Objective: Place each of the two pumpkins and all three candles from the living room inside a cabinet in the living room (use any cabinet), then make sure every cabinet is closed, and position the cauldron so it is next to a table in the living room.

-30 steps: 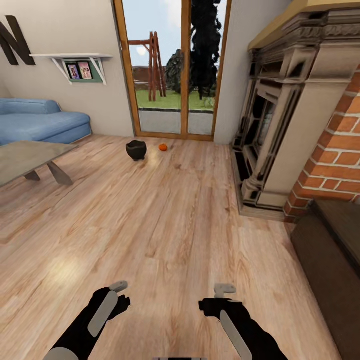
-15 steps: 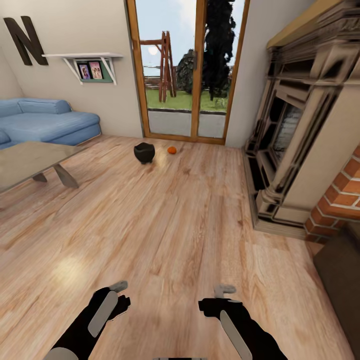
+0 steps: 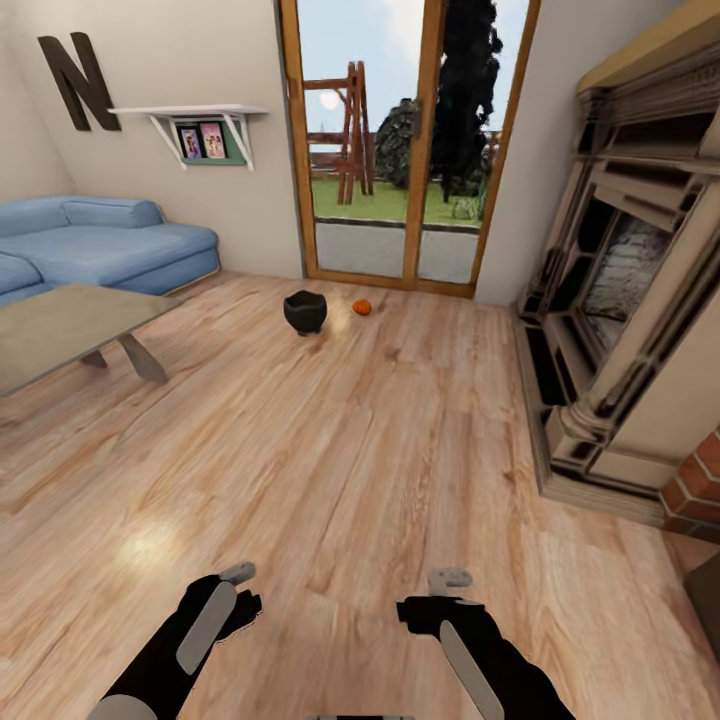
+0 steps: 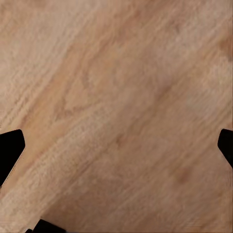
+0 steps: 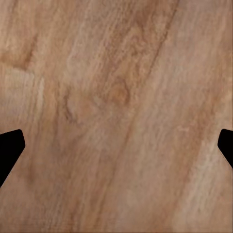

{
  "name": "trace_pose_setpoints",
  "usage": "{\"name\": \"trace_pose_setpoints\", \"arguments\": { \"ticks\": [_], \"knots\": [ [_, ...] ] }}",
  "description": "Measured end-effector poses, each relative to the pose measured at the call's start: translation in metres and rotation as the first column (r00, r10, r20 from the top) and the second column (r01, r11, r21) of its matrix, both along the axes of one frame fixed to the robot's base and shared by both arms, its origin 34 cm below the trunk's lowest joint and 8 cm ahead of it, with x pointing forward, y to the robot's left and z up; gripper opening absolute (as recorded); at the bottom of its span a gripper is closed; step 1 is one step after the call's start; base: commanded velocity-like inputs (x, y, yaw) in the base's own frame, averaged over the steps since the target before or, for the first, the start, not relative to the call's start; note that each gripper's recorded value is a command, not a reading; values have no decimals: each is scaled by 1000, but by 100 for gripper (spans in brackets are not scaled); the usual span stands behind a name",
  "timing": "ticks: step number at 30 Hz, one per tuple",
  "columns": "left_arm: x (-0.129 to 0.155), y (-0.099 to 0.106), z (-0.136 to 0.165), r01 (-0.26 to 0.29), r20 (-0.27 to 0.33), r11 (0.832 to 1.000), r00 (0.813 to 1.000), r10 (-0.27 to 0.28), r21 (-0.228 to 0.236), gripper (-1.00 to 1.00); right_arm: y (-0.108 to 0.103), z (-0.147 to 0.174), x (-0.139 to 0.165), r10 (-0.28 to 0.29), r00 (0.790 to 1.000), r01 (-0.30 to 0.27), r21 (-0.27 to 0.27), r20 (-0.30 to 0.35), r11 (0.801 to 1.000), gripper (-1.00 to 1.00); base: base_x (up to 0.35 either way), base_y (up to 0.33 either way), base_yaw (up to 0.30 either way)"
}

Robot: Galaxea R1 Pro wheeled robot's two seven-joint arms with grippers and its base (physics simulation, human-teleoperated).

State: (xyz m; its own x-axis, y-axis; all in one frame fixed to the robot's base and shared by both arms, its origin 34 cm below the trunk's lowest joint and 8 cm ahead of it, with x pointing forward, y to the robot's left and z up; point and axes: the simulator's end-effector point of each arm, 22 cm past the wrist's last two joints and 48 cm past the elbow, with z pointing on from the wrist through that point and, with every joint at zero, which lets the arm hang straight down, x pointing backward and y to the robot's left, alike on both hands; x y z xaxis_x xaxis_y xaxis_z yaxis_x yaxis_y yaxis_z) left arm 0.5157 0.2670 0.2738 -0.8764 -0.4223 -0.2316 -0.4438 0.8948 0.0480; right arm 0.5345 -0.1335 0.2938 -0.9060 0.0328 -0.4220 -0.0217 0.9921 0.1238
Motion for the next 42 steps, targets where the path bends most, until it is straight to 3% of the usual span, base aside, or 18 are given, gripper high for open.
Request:
{"name": "trace_pose_setpoints", "arguments": {
  "ticks": [18, 42],
  "knots": [
    [1, 0, 0, -3, 5, 1000, 1000, 3, 1, 100, 0, 0, 1, -3, 1000, 3, 4, 1, 1000, 100, 342, 0, 128],
    [1, 0, 0, -3, 5, 1000, 1000, 3, 1, 100, 0, 1, 1, -10, 1000, 10, 16, 3, 1000, 100, 342, 0, 6]
  ]
}}
